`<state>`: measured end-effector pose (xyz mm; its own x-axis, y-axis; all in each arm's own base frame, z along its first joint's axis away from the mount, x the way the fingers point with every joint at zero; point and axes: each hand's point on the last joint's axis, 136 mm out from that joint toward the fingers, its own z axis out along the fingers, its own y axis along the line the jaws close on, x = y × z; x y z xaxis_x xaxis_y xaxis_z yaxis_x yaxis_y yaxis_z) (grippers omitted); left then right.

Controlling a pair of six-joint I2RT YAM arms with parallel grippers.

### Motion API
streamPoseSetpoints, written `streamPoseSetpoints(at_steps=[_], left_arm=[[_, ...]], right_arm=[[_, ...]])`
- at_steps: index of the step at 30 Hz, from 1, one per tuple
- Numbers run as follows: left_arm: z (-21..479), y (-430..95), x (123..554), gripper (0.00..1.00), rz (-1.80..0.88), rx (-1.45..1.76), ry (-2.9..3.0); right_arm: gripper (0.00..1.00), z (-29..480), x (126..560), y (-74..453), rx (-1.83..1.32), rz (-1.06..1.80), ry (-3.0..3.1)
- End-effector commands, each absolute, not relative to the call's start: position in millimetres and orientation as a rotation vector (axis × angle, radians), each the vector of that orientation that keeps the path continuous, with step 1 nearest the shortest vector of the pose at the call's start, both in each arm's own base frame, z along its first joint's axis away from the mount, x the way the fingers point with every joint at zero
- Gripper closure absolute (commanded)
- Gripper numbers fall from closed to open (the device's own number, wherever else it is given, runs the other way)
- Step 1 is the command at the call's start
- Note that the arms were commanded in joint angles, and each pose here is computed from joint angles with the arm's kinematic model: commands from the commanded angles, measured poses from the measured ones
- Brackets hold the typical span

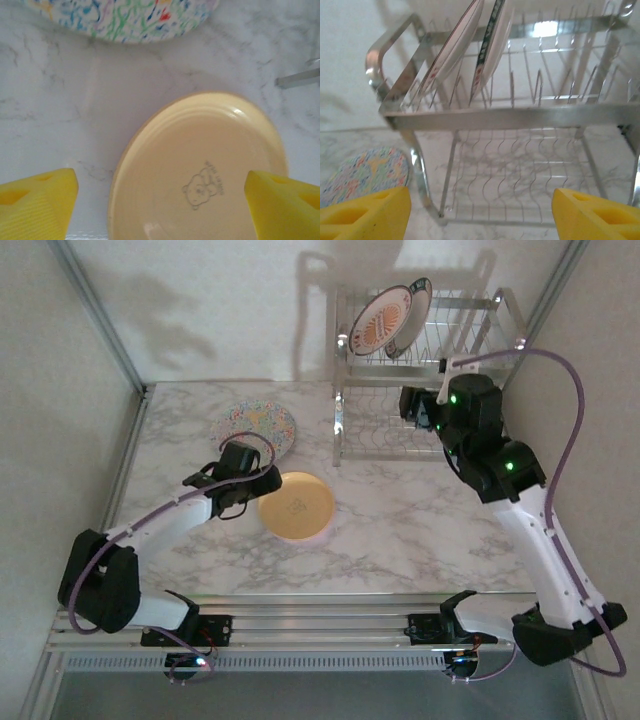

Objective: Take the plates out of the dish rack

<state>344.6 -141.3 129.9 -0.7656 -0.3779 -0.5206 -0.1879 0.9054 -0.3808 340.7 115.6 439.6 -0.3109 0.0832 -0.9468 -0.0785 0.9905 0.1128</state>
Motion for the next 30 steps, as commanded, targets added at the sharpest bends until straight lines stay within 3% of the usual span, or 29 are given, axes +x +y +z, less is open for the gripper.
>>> streamPoseSetpoints(at_steps=[1, 8, 15, 30], left_arm=[[195.6, -140.6, 358.8, 0.14, -0.442, -0.408, 2.284], [317.9, -165.6, 371.7, 0.15, -0.737, -0.324, 1.955], [412.1, -184.6, 354.7, 0.16, -0.958, -0.184, 1.708], [480.3, -195.2, 334.3, 0.18, -1.087, -0.058, 1.544]], right_arm=[[0.26, 464.0, 362.5, 103.5, 0.07, 0.073, 1.824], [0.29, 490.1, 418.4, 95.5, 0.21, 0.166, 1.768], [0.33, 499.6, 467.3, 95.1, 0.224, 0.23, 1.753], [0.49, 476.7, 520.5, 88.1, 0.266, 0.19, 1.788]])
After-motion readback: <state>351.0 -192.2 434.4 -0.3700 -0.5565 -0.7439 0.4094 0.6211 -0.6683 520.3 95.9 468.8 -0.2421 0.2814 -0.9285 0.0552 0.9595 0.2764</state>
